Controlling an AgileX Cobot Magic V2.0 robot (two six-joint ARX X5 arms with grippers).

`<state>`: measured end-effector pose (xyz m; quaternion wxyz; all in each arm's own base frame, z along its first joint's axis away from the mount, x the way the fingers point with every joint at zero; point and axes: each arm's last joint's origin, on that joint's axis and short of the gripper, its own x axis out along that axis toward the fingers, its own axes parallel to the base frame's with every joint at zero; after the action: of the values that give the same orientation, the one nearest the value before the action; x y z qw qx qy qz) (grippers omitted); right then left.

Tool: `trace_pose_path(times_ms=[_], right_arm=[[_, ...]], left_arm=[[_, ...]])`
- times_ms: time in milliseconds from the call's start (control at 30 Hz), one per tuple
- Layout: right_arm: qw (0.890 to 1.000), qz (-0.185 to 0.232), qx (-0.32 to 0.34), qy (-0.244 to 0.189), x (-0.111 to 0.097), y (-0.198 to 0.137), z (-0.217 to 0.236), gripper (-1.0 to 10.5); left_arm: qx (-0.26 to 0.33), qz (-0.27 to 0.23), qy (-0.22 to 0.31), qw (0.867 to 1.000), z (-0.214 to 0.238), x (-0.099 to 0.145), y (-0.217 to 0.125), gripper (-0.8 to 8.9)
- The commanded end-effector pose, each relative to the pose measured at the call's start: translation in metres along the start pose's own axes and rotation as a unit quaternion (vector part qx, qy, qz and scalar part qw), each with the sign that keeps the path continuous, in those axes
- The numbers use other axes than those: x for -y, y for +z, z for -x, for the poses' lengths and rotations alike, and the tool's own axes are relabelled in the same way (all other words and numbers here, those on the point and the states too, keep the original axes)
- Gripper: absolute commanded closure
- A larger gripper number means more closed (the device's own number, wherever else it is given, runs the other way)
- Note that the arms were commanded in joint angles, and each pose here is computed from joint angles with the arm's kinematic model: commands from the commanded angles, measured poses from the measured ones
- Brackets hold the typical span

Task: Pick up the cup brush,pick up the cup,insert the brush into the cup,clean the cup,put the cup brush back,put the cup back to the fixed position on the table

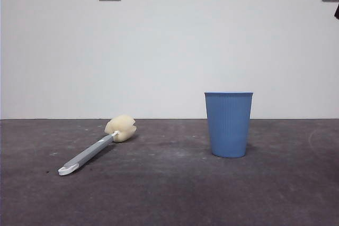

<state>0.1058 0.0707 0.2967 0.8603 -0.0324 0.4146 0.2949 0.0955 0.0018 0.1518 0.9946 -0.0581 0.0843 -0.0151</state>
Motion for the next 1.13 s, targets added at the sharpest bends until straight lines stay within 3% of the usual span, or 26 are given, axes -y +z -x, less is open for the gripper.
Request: trace_pose_path(times_ms=[33,133,233,367,467,733,1133], right_arm=[[0.995,0.042,0.088,-0.03,0.003,0.005,0.013,9.5],[0.972,0.038,0.224,-0.061,0.015,0.001,0.021,9.5],[0.954,0.009,0.274,-0.118,0.034,-0.023,0.009,9.5],[0.917,-0.018,0.355,-0.179,0.055,-0.062,-0.018,9.5],[0.906,-0.025,0.373,-0.199,0.061,-0.078,-0.028,9.5],[0.9,-0.047,0.379,-0.212,0.068,-0.104,-0.049,9.5],[0.909,-0.084,0.355,-0.201,0.075,-0.123,-0.073,9.5]], left_arm=[[-0.005,0.002,0.004,1.0,-0.001,-0.001,-0.004,8.17],[-0.005,0.002,0.004,1.0,-0.001,-0.001,-0.004,8.17],[-0.005,0.002,0.004,1.0,-0.001,-0.001,-0.004,8.17],[-0.005,0.002,0.004,1.0,-0.001,-0.001,-0.004,8.17],[-0.005,0.002,0.004,1.0,-0.001,-0.001,-0.004,8.17],[-0.005,0.002,0.004,1.0,-0.001,-0.001,-0.004,8.17],[-0.005,0.002,0.004,1.0,-0.001,-0.001,-0.004,8.17]])
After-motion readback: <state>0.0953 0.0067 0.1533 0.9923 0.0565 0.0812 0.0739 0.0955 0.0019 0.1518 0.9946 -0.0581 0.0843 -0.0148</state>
